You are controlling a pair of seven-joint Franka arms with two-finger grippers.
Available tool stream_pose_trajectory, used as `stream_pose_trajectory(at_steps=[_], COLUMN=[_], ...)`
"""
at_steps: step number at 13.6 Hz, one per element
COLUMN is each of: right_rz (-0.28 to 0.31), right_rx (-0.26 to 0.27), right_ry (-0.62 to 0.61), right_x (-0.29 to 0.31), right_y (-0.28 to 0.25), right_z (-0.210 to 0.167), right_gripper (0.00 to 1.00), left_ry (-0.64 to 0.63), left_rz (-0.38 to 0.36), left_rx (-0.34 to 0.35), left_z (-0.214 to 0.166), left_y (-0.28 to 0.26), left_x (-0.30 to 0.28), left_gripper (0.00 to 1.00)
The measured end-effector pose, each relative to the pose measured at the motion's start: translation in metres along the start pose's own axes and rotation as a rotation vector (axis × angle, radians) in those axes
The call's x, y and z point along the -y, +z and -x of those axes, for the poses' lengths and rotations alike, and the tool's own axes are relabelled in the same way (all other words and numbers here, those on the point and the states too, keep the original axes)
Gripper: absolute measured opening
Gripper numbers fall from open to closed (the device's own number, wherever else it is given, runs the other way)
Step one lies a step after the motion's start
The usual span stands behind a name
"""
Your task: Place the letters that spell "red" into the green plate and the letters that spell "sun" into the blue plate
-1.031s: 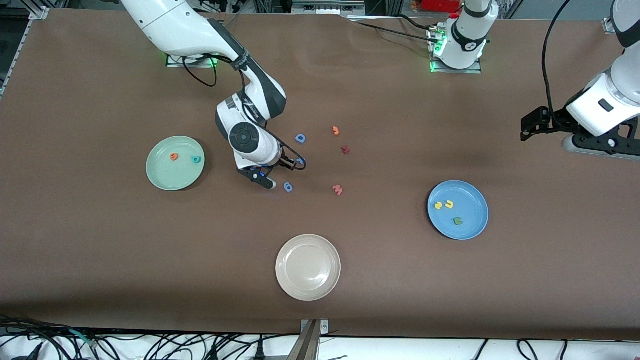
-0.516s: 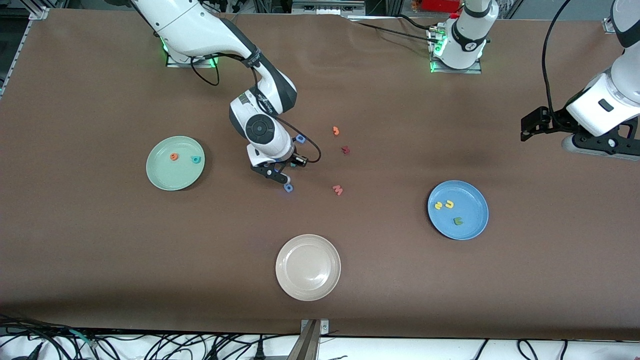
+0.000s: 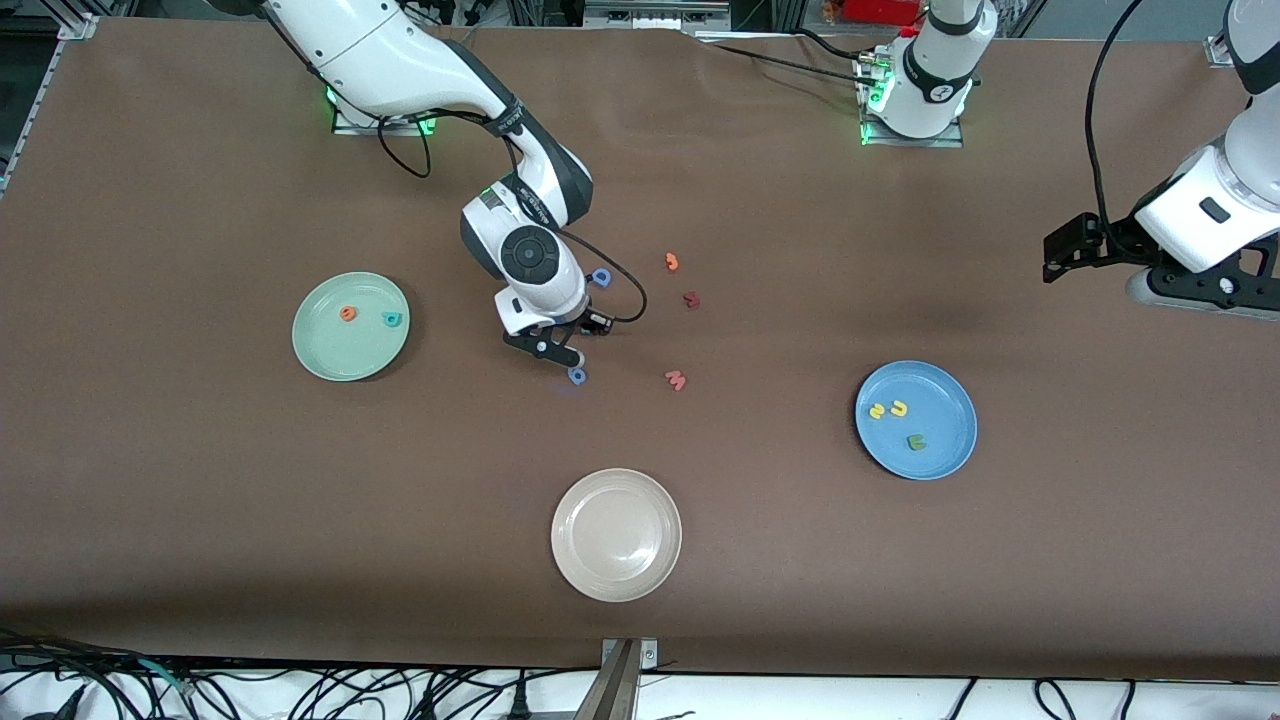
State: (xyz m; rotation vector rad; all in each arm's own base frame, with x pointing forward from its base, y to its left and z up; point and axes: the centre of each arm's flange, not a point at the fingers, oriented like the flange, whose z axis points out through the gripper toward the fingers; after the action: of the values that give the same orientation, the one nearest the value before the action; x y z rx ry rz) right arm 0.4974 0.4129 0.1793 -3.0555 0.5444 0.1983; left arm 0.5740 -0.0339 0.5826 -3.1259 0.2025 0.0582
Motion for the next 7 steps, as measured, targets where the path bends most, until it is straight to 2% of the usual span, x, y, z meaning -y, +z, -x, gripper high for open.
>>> stream_pose_trajectory(at_steps=[7], right_rz=[0.010], right_rx=[-0.002], right_ry=[-0.009], right_x=[-0.0010], right_y=[0.0062], right_z=[0.0000], right_gripper=[0.51], left_ry=[-0.003], left_rz=[0.000], left_rx=[-0.003], left_z=[0.0000], left_y=[-0.0014], left_x=[0.0015], left_gripper=[1.00])
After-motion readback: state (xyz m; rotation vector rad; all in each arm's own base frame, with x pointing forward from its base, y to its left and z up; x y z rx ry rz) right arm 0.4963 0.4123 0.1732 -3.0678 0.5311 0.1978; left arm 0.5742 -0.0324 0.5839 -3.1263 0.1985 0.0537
